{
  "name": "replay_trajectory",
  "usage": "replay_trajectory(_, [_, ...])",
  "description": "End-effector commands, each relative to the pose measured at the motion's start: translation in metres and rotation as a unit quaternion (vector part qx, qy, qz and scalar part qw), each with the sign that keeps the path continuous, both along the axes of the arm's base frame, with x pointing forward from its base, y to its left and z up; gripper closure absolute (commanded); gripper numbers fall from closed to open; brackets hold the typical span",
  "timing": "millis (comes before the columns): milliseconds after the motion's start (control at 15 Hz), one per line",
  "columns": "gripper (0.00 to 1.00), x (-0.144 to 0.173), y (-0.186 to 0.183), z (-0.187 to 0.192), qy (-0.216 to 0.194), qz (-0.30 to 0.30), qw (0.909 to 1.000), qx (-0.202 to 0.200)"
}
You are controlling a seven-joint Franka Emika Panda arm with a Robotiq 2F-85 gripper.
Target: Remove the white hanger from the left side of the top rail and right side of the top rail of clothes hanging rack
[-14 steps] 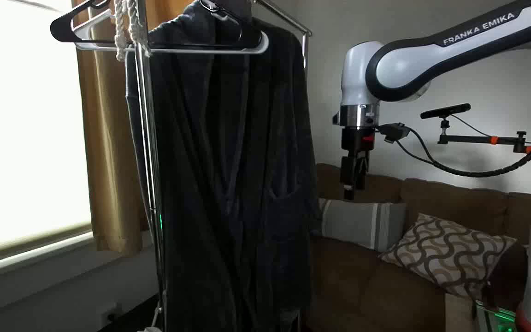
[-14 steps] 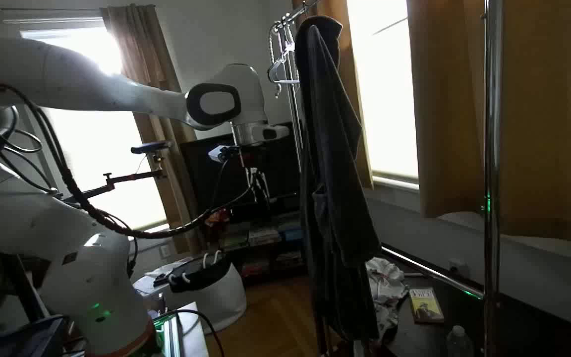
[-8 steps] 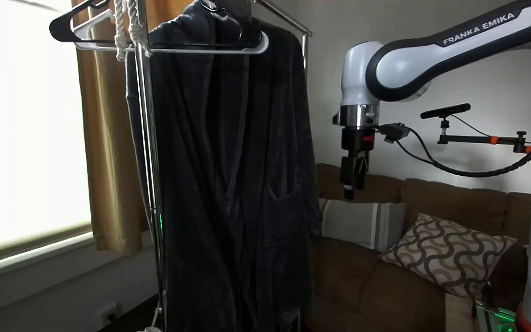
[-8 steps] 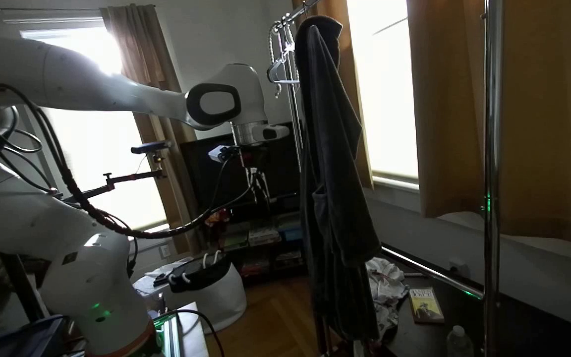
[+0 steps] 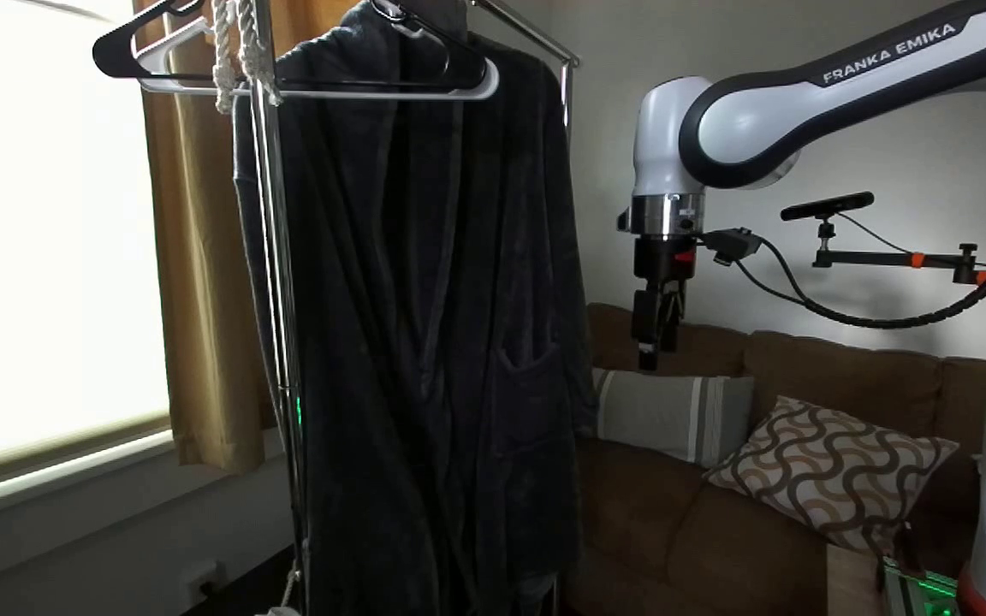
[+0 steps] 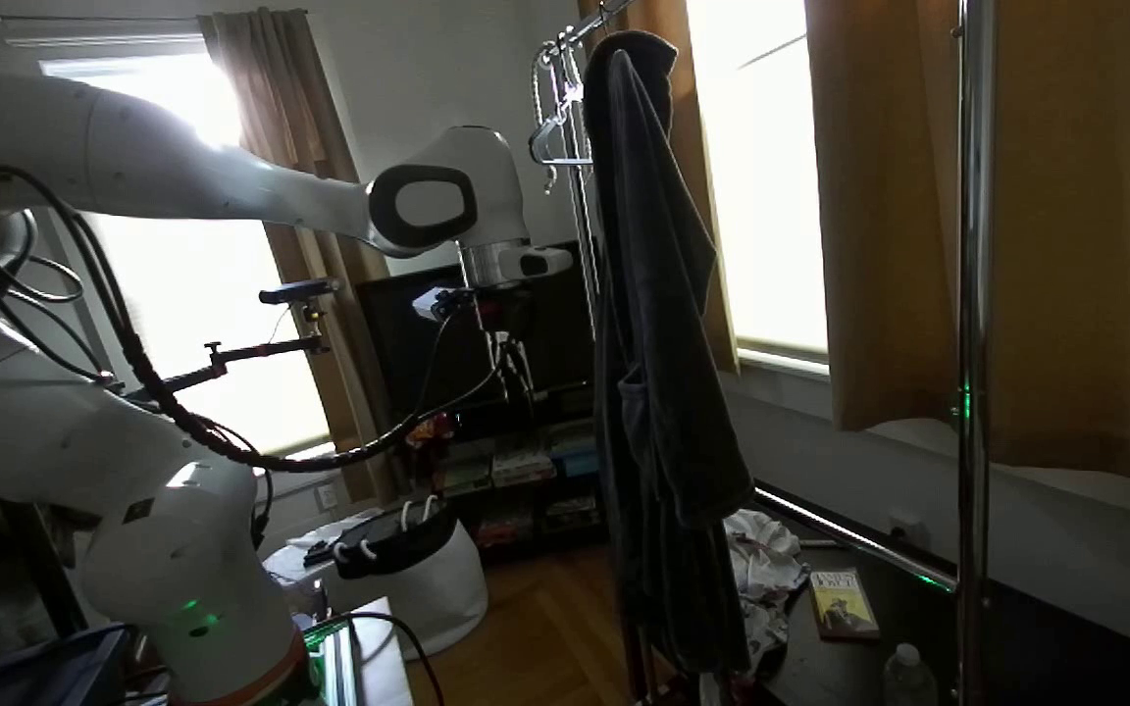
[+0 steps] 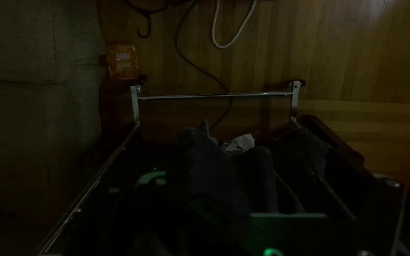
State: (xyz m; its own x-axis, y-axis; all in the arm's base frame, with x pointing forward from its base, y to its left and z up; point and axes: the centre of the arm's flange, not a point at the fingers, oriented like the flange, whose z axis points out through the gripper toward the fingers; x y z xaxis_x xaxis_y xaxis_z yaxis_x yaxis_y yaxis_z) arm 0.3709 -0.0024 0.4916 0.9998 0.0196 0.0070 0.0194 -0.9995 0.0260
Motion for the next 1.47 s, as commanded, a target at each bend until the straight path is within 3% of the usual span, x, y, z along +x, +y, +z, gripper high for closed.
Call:
replay_trajectory(0, [0.0, 0.0, 0.0, 0.0, 0.0, 0.0, 1.0, 0.0])
replay_trajectory(800, [0.0, 0.0, 0.0, 0.0, 0.0, 0.0, 1.0, 0.0])
replay_trajectory(867, [0.0, 0.008, 0.004, 0.004, -0.018, 0.001, 0.9998, 0.011])
replay_trajectory(1133, [0.0, 0.049, 0.026, 0.051, -0.053, 0.05, 0.9973, -0.008])
replay_trajectory(1267, [0.0, 0.051, 0.035, 0.084, -0.073, 0.087, 0.9935, 0.001])
replay_trajectory(1400, [0.0, 0.032, 0.045, 0.126, -0.114, 0.136, 0.9841, 0.002])
